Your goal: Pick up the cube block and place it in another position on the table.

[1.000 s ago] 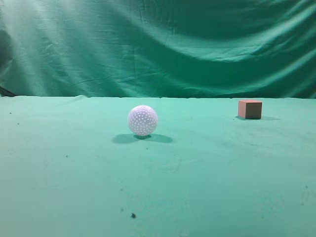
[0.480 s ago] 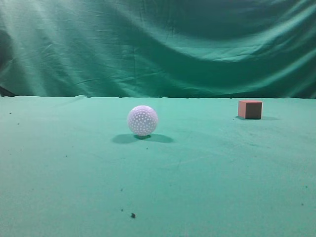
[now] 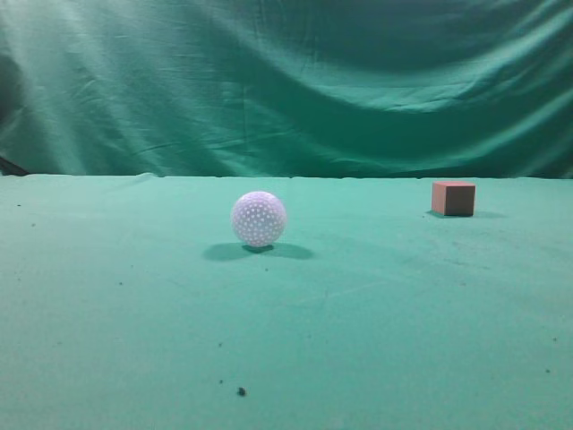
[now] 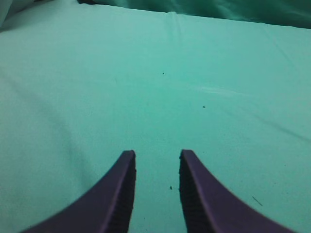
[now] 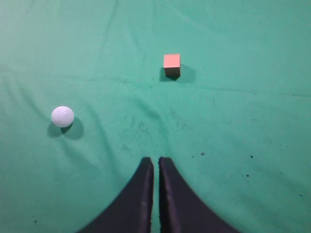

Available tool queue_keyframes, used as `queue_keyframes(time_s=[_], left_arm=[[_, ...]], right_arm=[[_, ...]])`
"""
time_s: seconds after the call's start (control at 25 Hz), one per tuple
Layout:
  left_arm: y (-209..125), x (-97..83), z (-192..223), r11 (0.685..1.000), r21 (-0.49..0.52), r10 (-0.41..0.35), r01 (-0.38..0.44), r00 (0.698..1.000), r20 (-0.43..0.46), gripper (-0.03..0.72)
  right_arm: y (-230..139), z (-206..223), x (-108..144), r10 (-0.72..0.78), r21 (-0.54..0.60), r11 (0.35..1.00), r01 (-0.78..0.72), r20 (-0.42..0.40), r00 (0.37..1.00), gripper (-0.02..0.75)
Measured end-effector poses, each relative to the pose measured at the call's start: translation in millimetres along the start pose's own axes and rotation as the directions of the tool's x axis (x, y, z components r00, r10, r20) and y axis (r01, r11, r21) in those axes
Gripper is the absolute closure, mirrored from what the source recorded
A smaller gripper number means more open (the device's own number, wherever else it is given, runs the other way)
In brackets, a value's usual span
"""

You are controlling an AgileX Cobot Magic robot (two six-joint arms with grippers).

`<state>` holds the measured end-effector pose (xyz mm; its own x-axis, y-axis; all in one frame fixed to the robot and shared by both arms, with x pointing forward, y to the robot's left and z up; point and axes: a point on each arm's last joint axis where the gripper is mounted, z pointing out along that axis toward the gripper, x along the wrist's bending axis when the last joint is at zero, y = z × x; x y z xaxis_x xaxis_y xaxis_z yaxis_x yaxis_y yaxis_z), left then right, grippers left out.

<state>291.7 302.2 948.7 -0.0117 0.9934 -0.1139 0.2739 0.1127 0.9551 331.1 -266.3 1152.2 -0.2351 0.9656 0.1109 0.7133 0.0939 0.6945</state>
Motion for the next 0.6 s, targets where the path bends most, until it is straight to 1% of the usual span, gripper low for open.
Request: queue_keyframes(time_s=[0.12, 0.2, 0.4, 0.44, 0.6], left_arm=[[0, 0.0, 0, 1.0, 0.0, 0.0, 0.0, 1.0, 0.0, 0.426], [0, 0.0, 0, 1.0, 0.0, 0.0, 0.0, 1.0, 0.0, 0.426], [0, 0.0, 0, 1.0, 0.0, 0.0, 0.0, 1.0, 0.0, 0.426], [0, 0.0, 0, 1.0, 0.0, 0.0, 0.0, 1.0, 0.0, 0.426], [0, 0.0, 0, 1.0, 0.0, 0.0, 0.0, 1.0, 0.0, 0.426]], right_arm=[[-6, 8, -6, -0.025, 0.013, 1.0, 0.025, 0.057, 0.998, 0.738], [-10, 14, -10, -0.047, -0.027, 0.998, 0.05, 0.093, 0.995, 0.738], [-42, 34, -23, -0.014, -0.209, 0.977, 0.045, 0.147, 0.989, 0.738], [-49, 35, -25, -0.003, -0.261, 0.964, 0.044, 0.155, 0.988, 0.738], [-90, 49, -34, 0.061, -0.408, 0.912, 0.03, 0.207, 0.976, 0.738]])
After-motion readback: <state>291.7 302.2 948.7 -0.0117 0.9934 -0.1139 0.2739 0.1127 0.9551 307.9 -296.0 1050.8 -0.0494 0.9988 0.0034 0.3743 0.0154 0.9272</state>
